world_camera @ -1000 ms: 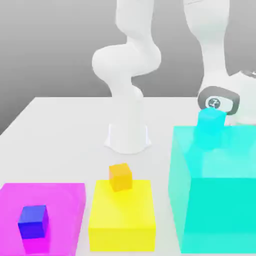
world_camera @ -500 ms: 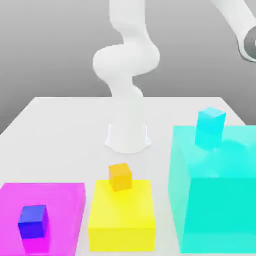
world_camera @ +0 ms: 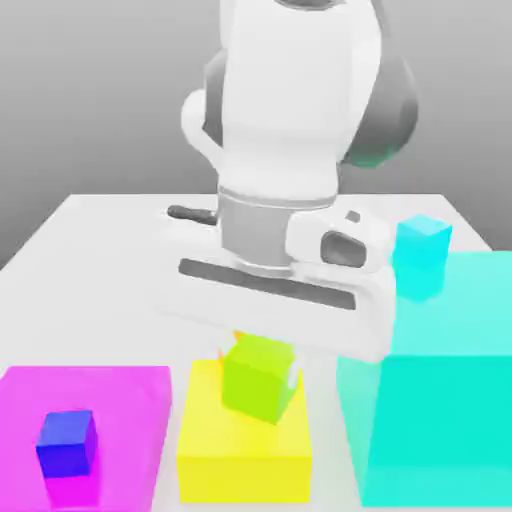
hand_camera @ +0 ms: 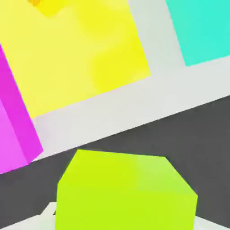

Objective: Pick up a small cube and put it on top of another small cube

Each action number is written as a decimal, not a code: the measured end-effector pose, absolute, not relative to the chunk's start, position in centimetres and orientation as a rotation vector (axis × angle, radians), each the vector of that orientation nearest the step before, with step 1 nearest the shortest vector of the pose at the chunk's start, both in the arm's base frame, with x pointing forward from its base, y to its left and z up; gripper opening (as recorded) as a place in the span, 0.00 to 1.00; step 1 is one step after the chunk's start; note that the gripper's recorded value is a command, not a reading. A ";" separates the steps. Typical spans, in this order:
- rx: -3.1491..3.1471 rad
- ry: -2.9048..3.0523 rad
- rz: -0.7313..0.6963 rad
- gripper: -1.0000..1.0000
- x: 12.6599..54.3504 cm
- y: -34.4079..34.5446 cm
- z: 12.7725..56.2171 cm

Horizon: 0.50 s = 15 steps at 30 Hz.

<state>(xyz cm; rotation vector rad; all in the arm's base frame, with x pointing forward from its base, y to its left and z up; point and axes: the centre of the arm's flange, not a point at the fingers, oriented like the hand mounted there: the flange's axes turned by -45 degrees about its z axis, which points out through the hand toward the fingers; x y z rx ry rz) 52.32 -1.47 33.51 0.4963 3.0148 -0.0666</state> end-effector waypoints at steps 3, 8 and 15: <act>0.638 3.031 -0.049 0.00 51.0 -9.1 32.1; 0.807 3.035 -0.011 0.00 47.5 -20.0 30.8; 0.787 3.042 -0.003 1.00 47.5 -20.8 25.8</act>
